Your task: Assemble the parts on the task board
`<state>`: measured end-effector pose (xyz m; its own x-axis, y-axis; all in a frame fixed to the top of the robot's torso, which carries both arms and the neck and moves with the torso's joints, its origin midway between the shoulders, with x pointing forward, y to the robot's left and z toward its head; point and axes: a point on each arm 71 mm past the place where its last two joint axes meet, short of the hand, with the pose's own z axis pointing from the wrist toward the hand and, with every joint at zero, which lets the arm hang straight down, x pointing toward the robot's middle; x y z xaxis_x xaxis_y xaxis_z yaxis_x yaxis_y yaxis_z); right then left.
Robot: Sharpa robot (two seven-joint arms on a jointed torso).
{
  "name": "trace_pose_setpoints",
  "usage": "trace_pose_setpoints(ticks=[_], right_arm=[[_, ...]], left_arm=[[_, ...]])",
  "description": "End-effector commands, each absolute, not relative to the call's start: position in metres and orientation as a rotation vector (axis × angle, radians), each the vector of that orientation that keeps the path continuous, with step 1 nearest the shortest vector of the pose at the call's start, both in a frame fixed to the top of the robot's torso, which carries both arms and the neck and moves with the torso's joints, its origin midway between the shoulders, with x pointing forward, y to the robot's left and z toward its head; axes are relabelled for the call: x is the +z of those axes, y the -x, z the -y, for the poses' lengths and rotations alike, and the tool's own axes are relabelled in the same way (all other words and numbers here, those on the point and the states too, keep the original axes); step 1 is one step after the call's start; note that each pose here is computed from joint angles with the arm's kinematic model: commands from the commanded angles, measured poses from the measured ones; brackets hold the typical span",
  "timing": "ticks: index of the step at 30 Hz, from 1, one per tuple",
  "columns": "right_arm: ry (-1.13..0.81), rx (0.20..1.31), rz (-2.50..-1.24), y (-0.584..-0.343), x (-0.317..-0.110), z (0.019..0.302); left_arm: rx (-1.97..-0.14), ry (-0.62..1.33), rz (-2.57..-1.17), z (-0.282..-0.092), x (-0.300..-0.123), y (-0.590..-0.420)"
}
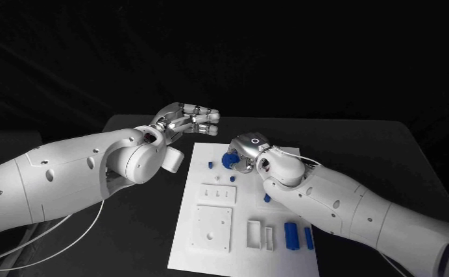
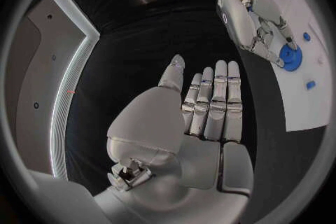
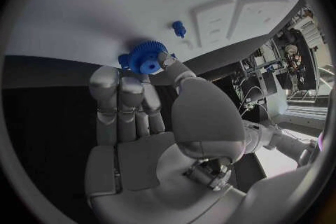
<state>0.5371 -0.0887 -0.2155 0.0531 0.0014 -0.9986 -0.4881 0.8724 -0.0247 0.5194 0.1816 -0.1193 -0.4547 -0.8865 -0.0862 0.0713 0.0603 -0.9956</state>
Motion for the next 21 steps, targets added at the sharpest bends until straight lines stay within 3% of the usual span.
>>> trace_pose_setpoints(ticks=[1,21], right_arm=[[0.427,0.378,-1.487,-0.5369,-0.2189,0.0871],[0.424,0.372,-1.519,-0.5402,-0.2285,0.0883]], left_arm=[[-1.533,0.825,-1.544,-0.1791,-0.1167,-0.5188],[-1.51,0.833,-1.546,-0.1829,-0.1168,-0.5207]])
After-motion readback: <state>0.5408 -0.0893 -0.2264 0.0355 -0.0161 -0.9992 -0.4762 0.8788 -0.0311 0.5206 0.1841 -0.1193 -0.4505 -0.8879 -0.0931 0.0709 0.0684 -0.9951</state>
